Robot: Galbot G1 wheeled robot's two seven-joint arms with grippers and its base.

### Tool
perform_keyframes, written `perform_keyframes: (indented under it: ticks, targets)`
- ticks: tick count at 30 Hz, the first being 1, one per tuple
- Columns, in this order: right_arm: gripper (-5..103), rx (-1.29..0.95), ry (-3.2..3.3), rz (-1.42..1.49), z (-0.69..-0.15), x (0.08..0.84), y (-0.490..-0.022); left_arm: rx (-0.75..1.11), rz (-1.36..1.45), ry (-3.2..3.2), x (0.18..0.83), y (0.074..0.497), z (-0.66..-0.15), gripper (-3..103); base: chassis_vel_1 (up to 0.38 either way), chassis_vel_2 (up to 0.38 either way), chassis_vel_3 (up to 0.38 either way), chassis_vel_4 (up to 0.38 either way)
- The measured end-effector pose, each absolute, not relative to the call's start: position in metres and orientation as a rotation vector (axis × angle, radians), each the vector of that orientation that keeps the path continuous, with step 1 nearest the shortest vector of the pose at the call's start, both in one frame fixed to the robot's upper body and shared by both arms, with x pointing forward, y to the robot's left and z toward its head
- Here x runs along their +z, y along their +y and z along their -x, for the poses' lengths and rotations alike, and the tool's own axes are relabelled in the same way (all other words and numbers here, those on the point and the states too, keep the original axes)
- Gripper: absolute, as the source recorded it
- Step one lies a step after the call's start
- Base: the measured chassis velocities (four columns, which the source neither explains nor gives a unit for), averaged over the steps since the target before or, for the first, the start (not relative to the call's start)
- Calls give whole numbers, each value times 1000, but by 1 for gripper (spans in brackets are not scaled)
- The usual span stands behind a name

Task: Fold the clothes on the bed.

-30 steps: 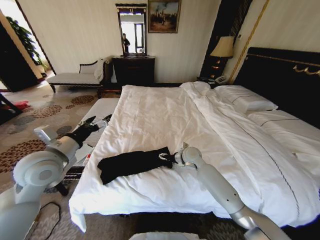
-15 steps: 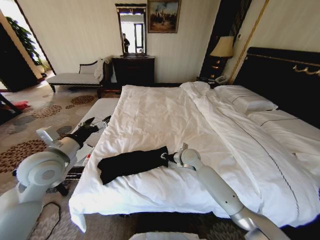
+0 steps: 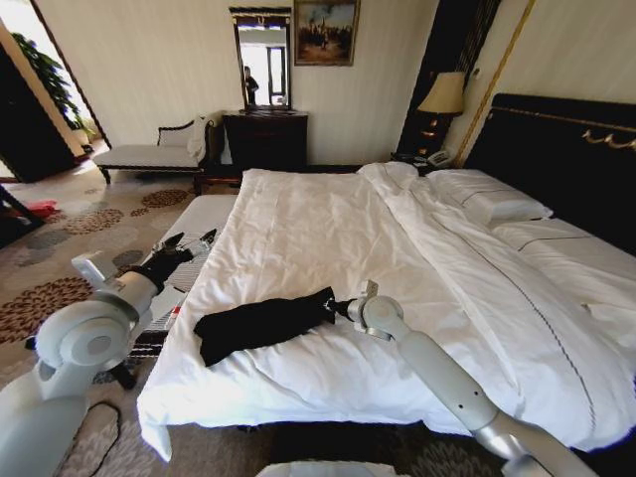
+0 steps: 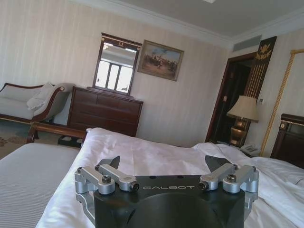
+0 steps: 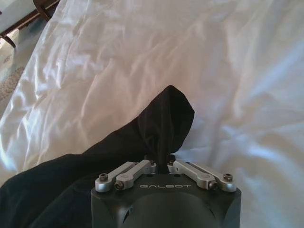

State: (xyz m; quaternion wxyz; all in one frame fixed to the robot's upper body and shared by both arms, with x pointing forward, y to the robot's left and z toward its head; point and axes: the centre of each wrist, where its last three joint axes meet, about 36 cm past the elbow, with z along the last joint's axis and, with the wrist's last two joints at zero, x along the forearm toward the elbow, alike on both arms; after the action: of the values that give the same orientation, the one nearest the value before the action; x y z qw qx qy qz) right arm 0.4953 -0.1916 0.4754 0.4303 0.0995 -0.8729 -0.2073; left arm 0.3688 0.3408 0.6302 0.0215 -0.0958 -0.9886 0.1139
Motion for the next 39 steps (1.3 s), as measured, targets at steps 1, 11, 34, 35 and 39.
perform_keyframes:
  ticks: [1, 11, 34, 35, 39]
  targets:
    - [4, -505, -2180, -245, -494, 478, -194, 354, 298, -3062, 629, 341, -370, 100, 0, 0, 0, 0]
    - [4, -383, -2233, -159, -493, 498, -247, 362, 260, -3054, 622, 346, -378, 100, 0, 0, 0, 0]
    - [4, -155, -2465, -495, -463, 567, -176, 568, 450, -3164, 666, 343, -355, 100, 0, 0, 0, 0]
    - [4, -155, -2465, -495, -463, 567, -176, 568, 450, -3164, 666, 343, -355, 100, 0, 0, 0, 0]
    - [4, -126, -2454, -564, -470, 557, -151, 549, 430, -3160, 665, 345, -355, 100, 0, 0, 0, 0]
